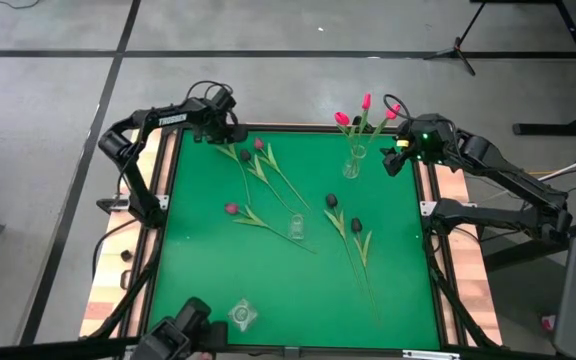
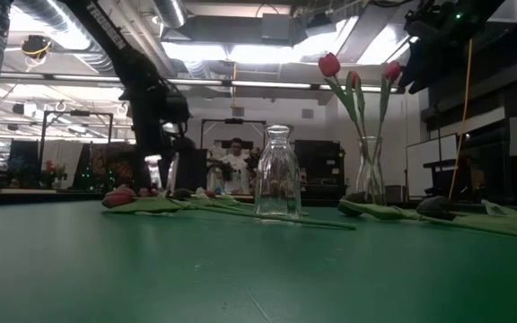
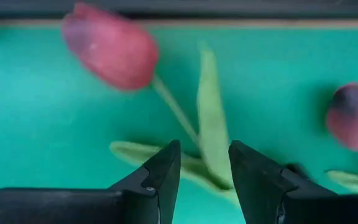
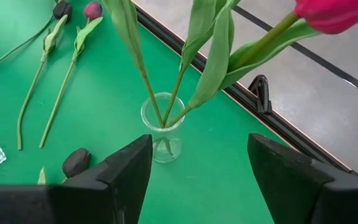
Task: Sort flowers into vase by color
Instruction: Put the top left dark red tulip into the center transparent vase
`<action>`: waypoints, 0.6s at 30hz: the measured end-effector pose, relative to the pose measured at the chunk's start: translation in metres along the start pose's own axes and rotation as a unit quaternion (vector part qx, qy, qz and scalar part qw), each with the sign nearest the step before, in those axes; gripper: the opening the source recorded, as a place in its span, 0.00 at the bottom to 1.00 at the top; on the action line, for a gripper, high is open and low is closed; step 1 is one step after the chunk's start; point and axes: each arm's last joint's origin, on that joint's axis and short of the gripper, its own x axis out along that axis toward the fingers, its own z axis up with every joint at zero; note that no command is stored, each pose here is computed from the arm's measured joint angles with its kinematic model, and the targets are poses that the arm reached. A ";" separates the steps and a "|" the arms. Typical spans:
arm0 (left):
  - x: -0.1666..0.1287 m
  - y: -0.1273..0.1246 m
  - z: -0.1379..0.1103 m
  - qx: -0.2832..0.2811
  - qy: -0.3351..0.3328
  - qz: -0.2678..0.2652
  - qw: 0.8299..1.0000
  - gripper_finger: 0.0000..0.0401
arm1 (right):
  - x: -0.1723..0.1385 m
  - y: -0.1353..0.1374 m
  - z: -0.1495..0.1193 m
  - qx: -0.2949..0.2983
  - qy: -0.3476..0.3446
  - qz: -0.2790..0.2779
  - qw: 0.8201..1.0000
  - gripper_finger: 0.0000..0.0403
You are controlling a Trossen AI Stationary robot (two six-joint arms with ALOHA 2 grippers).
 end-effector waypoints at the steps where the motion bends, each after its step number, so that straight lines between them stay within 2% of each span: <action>1: 0.000 -0.001 0.001 0.000 -0.006 -0.003 1.000 0.33 | 0.000 0.000 0.000 0.000 0.000 0.001 1.000 0.66; 7: 0.009 0.008 0.006 -0.017 0.003 0.011 1.000 0.33 | 0.000 0.000 0.000 0.000 0.001 0.001 1.000 0.66; 18: 0.020 0.004 0.008 -0.018 -0.003 0.003 1.000 0.33 | 0.000 0.001 0.000 0.001 0.002 0.010 1.000 0.66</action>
